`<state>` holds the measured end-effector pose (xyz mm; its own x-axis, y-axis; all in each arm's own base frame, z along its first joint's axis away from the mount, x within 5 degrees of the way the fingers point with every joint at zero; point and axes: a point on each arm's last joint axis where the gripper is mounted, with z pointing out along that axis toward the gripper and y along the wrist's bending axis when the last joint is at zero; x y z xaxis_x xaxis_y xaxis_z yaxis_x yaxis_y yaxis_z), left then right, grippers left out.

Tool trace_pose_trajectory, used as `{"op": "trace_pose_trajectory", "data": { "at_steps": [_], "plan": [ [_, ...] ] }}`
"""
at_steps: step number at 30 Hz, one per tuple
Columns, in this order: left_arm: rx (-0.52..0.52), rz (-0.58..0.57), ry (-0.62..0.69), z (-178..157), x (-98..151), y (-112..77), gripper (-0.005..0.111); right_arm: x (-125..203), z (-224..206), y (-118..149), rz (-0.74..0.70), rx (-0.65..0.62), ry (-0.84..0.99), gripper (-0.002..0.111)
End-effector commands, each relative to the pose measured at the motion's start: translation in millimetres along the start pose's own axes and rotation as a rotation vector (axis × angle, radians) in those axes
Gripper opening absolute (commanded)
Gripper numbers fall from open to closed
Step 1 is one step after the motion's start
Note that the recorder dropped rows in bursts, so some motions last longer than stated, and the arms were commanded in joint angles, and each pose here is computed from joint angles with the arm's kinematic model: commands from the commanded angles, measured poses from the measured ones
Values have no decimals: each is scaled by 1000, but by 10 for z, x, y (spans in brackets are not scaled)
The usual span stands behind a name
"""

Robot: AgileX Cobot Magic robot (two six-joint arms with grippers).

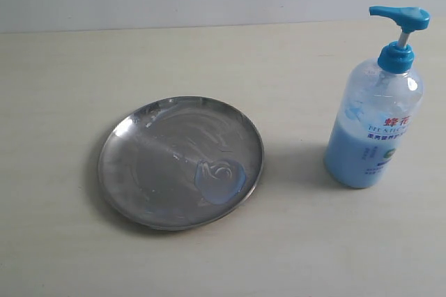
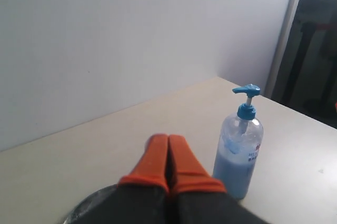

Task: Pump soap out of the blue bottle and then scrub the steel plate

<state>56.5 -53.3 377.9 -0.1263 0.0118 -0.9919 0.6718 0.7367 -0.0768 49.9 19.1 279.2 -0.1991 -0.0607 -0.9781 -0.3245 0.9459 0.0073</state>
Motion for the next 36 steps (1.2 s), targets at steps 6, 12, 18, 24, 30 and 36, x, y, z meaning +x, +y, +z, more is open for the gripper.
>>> {"op": "trace_pose_trajectory", "data": {
  "at_steps": [6, 12, 18, 24, 30, 36],
  "plan": [
    [-45, 31, -212, -133, 238, 57, 0, 0, 18, -4, -5, 5, -1, 0],
    [-184, 7, -232, -195, 518, 150, 0, 0, 18, -4, -5, 5, -1, 0],
    [-342, -45, -262, -203, 841, 256, 0, 0, 18, -4, -5, 5, -1, 0],
    [-480, -53, -238, -191, 1076, 348, 0, 0, 18, -4, -5, 5, -1, 0],
    [-579, -53, -205, -186, 1276, 415, 0, 0, 18, -4, -5, 5, -1, 0],
    [-635, -43, -155, -171, 1545, 464, 0, 0, 18, -4, -5, 5, -1, 0]
  ]
}}
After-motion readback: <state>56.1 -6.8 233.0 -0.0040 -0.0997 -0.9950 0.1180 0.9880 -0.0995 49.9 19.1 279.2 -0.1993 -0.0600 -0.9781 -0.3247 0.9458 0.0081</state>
